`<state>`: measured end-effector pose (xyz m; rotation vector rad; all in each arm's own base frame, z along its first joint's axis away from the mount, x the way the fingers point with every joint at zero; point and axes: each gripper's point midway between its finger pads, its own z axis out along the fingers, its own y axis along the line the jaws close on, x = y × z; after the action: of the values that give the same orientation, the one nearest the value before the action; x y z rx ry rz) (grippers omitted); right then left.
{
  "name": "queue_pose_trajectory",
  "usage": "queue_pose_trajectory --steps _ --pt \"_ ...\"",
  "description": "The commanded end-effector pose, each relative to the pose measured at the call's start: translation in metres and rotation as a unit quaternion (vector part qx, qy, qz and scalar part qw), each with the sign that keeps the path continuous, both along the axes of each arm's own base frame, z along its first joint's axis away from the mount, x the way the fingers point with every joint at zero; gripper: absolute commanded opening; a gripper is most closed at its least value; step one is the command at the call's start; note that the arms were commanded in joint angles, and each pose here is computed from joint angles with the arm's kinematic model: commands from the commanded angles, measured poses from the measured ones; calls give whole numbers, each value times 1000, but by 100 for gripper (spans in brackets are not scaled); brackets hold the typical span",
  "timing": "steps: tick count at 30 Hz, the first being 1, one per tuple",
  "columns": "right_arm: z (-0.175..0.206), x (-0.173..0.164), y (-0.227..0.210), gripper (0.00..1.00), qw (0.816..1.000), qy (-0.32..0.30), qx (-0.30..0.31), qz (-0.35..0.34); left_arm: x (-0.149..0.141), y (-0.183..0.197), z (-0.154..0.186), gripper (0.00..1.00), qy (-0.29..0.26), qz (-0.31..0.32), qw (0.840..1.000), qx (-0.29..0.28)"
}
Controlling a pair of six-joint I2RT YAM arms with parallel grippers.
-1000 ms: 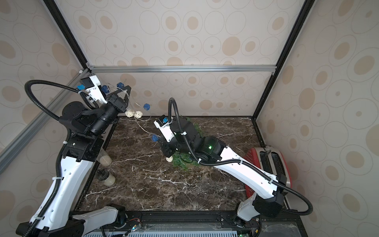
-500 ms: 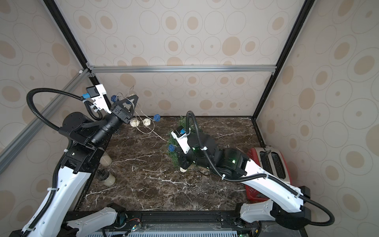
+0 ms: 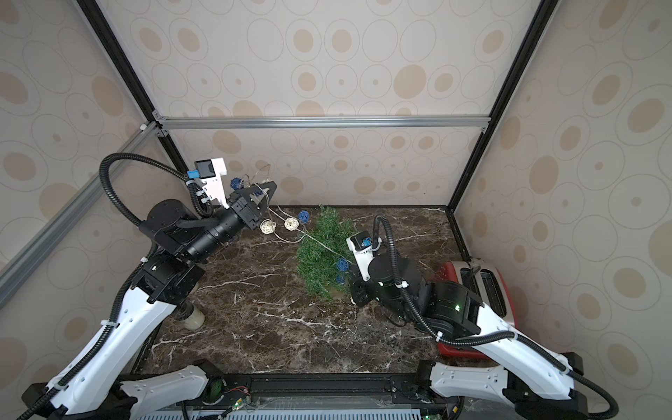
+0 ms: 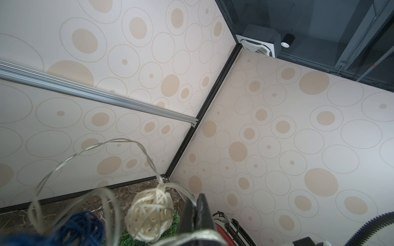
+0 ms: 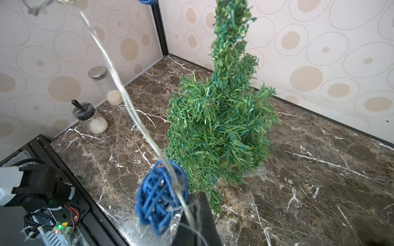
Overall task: Remove string lights from the small christmas tree
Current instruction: Remove the light string from the Christmas tree.
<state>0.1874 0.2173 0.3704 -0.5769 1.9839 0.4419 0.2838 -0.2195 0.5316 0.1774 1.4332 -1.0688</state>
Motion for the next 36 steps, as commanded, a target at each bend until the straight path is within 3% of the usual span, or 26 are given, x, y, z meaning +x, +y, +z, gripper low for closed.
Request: queue_pose_trajectory --steps 1,5,8,13,25,30,36 --pt "1 -14 1 0 999 25 21 24 -13 7 26 0 -38 13 999 -1" --pt "-8 -43 50 0 984 107 55 134 -18 14 31 0 -46 24 999 3" --pt "-28 -62 89 0 968 153 40 197 -22 19 36 0 -53 30 998 4" --pt "-49 -66 107 0 963 185 20 196 -24 26 34 0 -53 46 998 12" --pt "-81 -71 39 0 980 189 -38 42 -22 20 28 0 -46 35 998 23" --pt "-62 -43 -25 0 990 114 -45 -75 -23 15 33 0 -48 22 998 14" --pt "-27 -14 -74 0 981 -4 -79 -179 -18 3 36 0 -42 -1 999 7"
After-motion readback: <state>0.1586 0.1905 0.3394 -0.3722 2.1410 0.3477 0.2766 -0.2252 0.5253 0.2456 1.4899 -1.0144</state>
